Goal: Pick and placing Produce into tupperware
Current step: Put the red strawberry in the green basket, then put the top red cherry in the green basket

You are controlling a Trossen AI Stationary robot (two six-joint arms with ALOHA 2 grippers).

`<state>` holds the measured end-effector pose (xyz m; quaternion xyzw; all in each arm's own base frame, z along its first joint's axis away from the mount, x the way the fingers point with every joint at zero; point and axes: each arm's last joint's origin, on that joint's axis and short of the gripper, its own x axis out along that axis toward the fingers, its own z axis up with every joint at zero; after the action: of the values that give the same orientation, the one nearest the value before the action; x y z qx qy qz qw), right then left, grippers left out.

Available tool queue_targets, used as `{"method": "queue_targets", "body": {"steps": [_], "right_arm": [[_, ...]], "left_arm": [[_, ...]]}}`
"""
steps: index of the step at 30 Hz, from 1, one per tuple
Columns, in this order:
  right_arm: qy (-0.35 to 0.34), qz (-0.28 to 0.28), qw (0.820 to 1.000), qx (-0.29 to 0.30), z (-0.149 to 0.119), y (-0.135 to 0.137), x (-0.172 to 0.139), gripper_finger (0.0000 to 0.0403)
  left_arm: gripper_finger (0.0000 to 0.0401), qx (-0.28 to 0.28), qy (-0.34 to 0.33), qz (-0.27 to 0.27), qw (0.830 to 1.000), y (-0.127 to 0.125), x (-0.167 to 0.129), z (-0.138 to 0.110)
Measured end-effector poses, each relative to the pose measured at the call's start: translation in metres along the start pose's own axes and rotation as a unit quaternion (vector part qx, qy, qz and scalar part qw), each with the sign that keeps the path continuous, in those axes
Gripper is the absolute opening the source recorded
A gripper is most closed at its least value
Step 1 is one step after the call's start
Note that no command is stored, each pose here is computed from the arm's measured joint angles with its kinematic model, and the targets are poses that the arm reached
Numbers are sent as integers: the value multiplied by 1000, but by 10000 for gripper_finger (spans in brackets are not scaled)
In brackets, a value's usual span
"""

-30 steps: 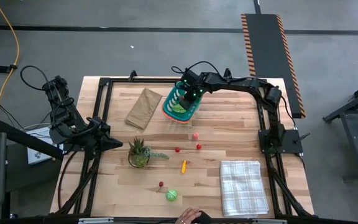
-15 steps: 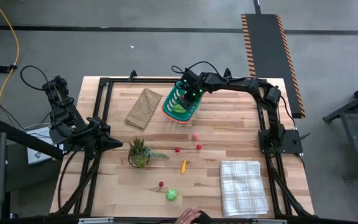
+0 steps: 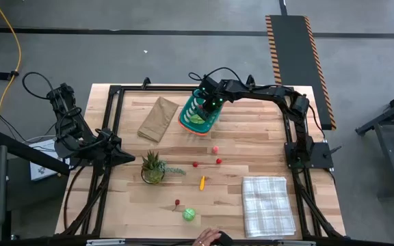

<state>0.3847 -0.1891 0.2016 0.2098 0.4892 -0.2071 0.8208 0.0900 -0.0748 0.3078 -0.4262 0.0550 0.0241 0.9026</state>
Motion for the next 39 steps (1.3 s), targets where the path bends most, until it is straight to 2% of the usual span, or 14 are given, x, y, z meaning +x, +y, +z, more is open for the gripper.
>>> {"method": "queue_targets", "body": {"steps": [9,14,16,24,27,32,35,39], "right_arm": [[-1,2,1000,2,0,0,0,54],[9,0,1000,-4,-1,-1,-3,64],[7,1,1000,-8,3,0,-13,63],[-79,23,996,-16,33,13,-80,62],[-83,59,994,-43,33,28,-106,62],[-33,125,983,-131,8,66,-128,61],[-23,143,973,-182,-8,86,-145,61],[-2,154,964,-217,-24,103,-157,61]], "left_arm": [[1,0,0,0,1000,0,0,0],[1,0,0,0,1000,0,0,0],[1,0,0,0,1000,0,0,0],[1,0,0,0,1000,0,0,0],[1,0,0,0,1000,0,0,0],[1,0,0,0,1000,0,0,0],[1,0,0,0,1000,0,0,0],[1,0,0,0,1000,0,0,0]]}}
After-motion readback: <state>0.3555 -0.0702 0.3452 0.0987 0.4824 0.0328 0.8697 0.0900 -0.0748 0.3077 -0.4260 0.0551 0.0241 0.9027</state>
